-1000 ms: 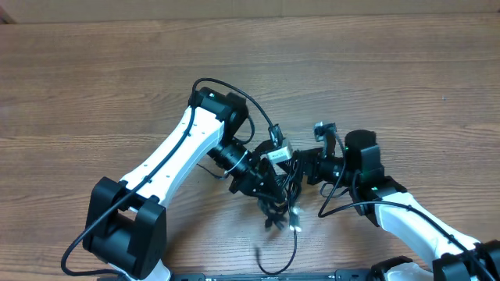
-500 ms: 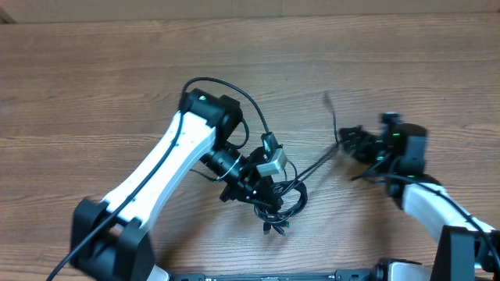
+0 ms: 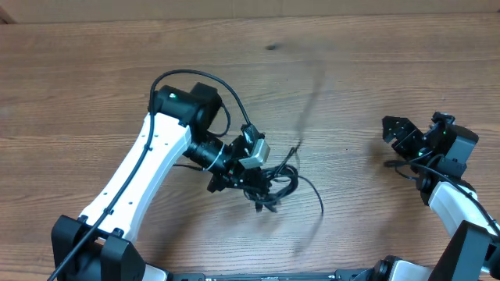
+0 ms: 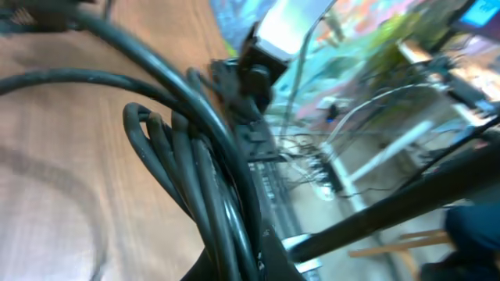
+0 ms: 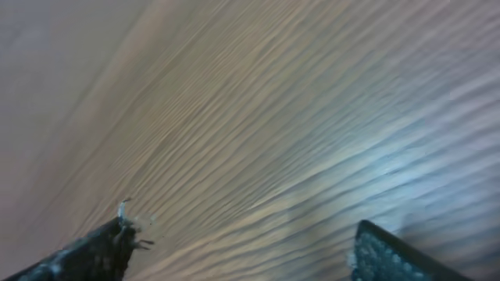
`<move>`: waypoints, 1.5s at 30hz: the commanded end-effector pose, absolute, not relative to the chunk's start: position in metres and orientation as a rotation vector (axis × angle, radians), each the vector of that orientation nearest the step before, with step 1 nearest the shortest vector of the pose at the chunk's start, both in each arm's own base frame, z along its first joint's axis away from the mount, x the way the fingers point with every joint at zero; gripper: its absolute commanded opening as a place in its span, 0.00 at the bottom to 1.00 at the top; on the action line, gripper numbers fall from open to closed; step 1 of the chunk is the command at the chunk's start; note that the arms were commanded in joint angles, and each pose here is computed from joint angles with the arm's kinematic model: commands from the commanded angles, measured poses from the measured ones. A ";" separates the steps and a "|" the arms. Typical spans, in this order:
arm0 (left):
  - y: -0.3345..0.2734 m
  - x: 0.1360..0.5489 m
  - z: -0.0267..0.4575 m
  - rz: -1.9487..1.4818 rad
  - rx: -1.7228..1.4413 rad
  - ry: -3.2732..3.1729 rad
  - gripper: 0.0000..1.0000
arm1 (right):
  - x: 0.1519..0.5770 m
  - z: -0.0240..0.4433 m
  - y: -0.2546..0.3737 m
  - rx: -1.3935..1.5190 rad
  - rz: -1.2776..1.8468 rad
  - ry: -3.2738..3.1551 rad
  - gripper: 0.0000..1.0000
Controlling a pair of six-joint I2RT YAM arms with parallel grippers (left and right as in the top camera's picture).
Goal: Untangle cables
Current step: 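Bring the right gripper back toward the coil held by the left gripper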
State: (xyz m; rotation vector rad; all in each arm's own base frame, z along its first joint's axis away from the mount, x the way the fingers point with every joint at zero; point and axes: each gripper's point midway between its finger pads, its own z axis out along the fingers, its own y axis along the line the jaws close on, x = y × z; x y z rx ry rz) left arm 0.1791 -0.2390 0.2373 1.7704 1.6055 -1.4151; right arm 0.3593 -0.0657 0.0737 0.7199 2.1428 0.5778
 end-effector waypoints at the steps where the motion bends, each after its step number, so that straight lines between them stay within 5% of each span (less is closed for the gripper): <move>1: -0.242 0.187 0.239 -1.364 1.786 1.542 0.04 | 0.365 0.095 -0.034 0.569 0.808 2.119 0.93; 7: -0.248 0.210 0.230 -1.321 1.729 1.623 0.04 | 0.351 0.134 0.018 0.279 1.188 2.033 0.98; 19: -0.240 0.239 0.202 -1.142 1.639 1.966 0.04 | 0.326 0.152 0.084 -0.006 1.458 2.024 1.00; 26: -0.178 0.284 0.150 -0.506 1.331 2.589 0.04 | 0.307 0.152 0.140 -0.194 1.556 2.065 1.00; 30: -0.164 0.292 0.145 -0.364 1.296 2.637 0.04 | 0.311 0.140 0.152 0.067 1.603 2.199 1.00; 36: -0.168 0.302 0.148 -0.354 1.301 2.581 0.04 | 0.323 0.116 0.158 0.944 1.678 2.327 1.00; 45: -0.189 0.287 0.155 -0.533 1.565 2.361 0.04 | 0.347 0.139 0.201 1.041 1.658 2.148 1.00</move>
